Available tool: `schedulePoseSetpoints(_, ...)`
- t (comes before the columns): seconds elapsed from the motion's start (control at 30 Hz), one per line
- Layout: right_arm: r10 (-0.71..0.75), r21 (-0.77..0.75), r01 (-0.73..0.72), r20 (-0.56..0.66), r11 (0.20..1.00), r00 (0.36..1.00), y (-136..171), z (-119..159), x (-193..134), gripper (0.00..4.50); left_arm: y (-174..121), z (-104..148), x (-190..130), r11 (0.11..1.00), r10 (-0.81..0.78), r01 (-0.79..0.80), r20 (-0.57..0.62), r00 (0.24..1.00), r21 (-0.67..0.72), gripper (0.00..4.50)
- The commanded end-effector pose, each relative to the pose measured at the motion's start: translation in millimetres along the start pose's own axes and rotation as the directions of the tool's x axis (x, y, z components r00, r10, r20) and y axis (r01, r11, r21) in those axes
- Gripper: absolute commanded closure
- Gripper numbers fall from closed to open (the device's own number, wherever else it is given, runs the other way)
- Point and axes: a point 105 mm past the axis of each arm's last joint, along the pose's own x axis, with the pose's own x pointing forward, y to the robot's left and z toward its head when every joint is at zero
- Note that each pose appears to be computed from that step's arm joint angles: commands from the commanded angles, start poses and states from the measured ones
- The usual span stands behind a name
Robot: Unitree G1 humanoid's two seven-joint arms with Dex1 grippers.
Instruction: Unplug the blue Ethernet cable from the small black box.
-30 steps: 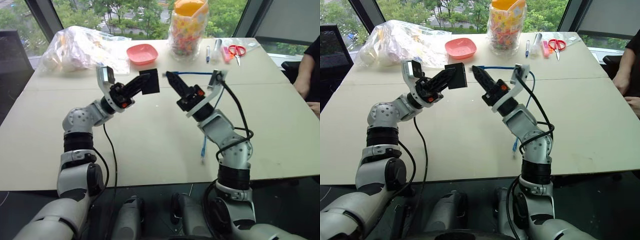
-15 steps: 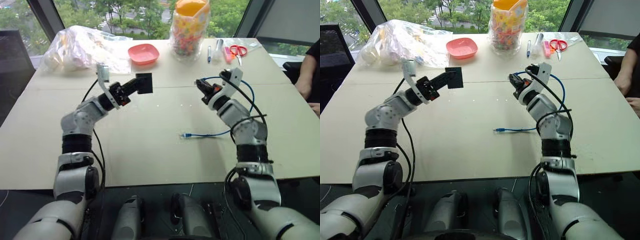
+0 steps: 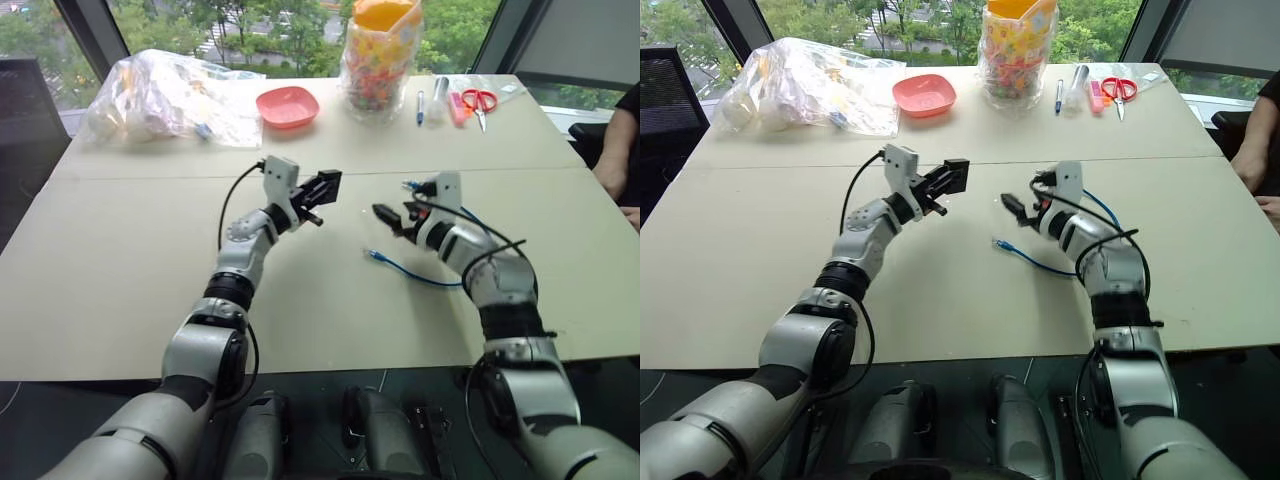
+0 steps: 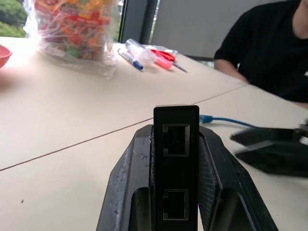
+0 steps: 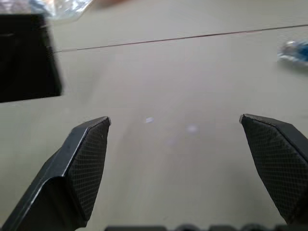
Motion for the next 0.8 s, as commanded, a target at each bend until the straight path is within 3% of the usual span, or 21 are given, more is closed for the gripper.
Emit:
schedulePoseSetpoints(0.03,0.001,-0.014,0.000,0.115,1.000,0.993,13,29,-14,0.01,-5,-4,5,0.996,0.019,-0.018,-0.002,1.000,0.085,4.00)
schedulePoseSetpoints(0.17,-0.013,0.014,0.011,0.168,1.000,0.986,17,37,-25,0.01,-10,-22,4,0.995,0.020,-0.013,-0.065,0.998,0.097,4.00)
schedulePoseSetpoints(0.2,-0.014,0.015,0.012,0.179,1.000,0.984,16,40,-28,0.00,-10,-25,3,0.995,0.018,-0.011,-0.072,0.997,0.102,2.97)
schedulePoseSetpoints(0.4,-0.020,0.002,0.020,0.202,1.000,0.979,11,46,-37,0.00,-6,-22,-4,0.997,-0.021,0.026,-0.058,0.998,0.073,0.63)
schedulePoseSetpoints(0.5,-0.004,-0.034,0.011,0.196,0.999,0.981,11,45,-42,0.00,1,-10,-13,0.995,-0.081,0.082,-0.024,0.996,0.056,0.63)
schedulePoseSetpoints(0.6,0.096,-0.109,-0.079,0.163,0.991,0.982,22,39,-59,0.00,7,16,-58,0.980,-0.186,0.185,-0.004,0.983,0.076,0.63)
schedulePoseSetpoints(0.8,0.217,-0.215,-0.188,0.122,0.958,0.968,40,33,-88,0.00,-2,29,-134,0.982,-0.184,0.189,-0.165,0.969,0.016,0.63)
